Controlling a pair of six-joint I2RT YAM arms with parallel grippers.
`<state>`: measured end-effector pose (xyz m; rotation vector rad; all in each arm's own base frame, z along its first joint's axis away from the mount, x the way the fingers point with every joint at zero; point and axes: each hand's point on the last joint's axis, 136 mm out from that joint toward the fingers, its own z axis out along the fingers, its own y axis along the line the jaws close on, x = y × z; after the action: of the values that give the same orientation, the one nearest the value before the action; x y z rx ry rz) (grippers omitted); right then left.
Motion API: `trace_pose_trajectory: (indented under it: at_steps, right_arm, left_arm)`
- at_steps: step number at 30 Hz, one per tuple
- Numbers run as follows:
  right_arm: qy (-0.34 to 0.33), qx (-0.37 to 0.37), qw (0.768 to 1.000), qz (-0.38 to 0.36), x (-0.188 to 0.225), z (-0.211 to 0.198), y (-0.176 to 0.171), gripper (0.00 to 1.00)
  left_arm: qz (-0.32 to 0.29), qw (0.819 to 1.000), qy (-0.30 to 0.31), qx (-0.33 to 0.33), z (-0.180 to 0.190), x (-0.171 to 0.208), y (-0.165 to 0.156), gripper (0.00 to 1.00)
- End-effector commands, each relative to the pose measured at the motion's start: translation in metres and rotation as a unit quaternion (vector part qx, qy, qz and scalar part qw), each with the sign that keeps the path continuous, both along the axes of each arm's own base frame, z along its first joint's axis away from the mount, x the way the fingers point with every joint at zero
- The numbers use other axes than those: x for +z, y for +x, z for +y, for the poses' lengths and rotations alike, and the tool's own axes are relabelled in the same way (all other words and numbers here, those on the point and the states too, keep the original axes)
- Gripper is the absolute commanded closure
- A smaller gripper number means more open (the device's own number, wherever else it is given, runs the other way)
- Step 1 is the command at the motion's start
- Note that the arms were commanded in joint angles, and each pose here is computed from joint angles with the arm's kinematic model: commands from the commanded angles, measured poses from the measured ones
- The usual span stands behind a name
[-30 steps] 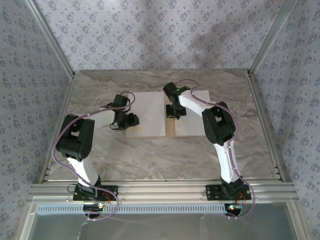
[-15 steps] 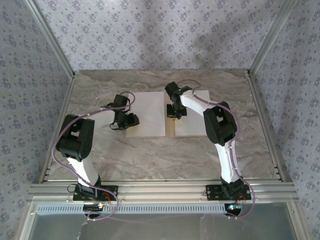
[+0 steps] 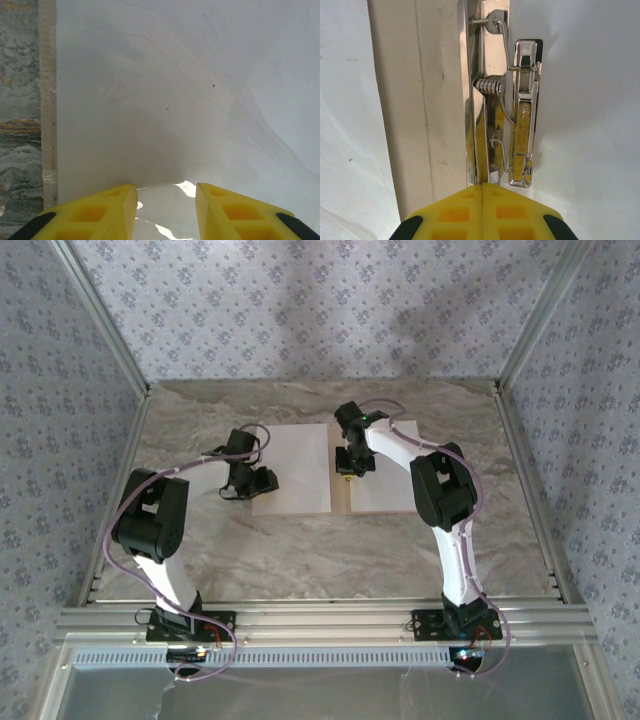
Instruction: Put the files into the folder
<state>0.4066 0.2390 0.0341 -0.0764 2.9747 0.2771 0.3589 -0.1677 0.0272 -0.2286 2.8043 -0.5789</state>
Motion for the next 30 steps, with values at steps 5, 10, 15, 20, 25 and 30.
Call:
trace_pose_trajectory:
  at_steps: [5,10,15,20,25,30]
  right_arm:
    - [-0.012,-0.007,0.999,0.044,-0.002,-0.013,-0.023,0.91]
    - [-0.016,-0.002,1.0,0.023,0.021,-0.015,-0.017,0.74]
    - [-0.014,0.006,1.0,-0.002,0.051,-0.015,-0.018,0.67]
    - [0.002,0.012,0.999,-0.033,0.081,-0.014,-0.018,0.66]
    - [0.039,0.03,0.998,-0.046,0.105,-0.005,-0.027,0.66]
    - [0.082,0.048,0.993,-0.073,0.123,0.002,-0.036,0.64]
  left_arm:
    - [0.027,1.0,0.011,0.005,0.007,-0.003,-0.017,0.63]
    - [0.026,1.0,0.012,0.002,0.009,0.001,-0.015,0.63]
    - [0.024,1.0,0.016,-0.001,0.013,0.009,-0.011,0.63]
    - [0.019,1.0,0.013,-0.004,0.015,0.017,-0.005,0.63]
    - [0.015,1.0,0.012,-0.008,0.018,0.027,0.0,0.63]
    - [0.005,1.0,-0.002,-0.011,0.017,0.045,0.006,0.58]
